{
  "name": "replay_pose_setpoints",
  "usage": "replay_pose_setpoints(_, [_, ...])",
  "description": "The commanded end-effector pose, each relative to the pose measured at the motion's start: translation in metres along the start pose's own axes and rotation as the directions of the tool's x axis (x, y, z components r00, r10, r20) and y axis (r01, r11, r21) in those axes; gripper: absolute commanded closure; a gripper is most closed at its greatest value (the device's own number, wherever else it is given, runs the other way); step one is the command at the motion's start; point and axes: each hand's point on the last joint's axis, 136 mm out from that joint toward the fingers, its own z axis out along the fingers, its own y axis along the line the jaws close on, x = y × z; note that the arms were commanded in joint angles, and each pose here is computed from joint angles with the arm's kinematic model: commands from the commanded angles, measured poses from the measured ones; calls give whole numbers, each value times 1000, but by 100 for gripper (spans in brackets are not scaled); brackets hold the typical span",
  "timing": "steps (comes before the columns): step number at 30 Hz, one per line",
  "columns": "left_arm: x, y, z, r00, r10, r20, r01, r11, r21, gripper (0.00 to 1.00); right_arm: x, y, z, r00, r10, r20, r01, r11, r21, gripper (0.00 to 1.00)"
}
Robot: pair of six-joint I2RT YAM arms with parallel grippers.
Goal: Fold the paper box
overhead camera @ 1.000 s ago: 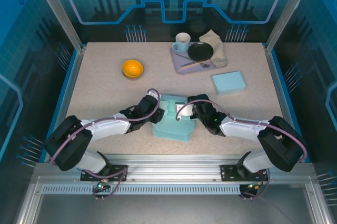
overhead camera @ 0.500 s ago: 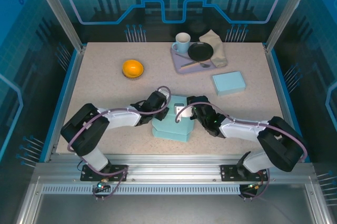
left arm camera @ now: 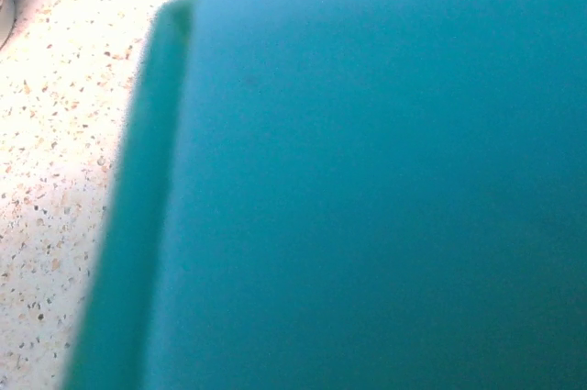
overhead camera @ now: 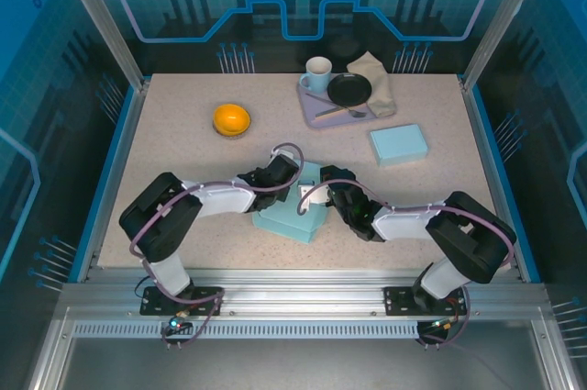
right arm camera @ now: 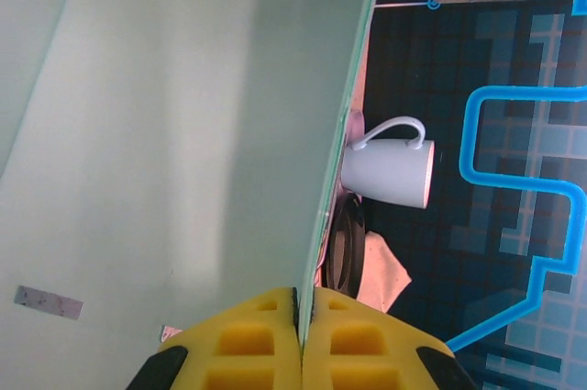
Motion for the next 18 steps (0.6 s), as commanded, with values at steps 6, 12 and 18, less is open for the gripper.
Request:
replay_pose_setpoints(6, [26,69,6,988,-103,-119,57,939,-338,83,24,41,-3,992,-110,-56,101,984,-145,100])
replay_pose_setpoints(12, [29,73,6,982,-127,-141,73,939,-337,79,21,39,-3,994,-100,-53,91,986,-140,100])
replay_pose_setpoints(18, [20,60,2,985,-123,-124,91,967,-239,66,15,45,-2,994,-104,-46,96,984,-153,100])
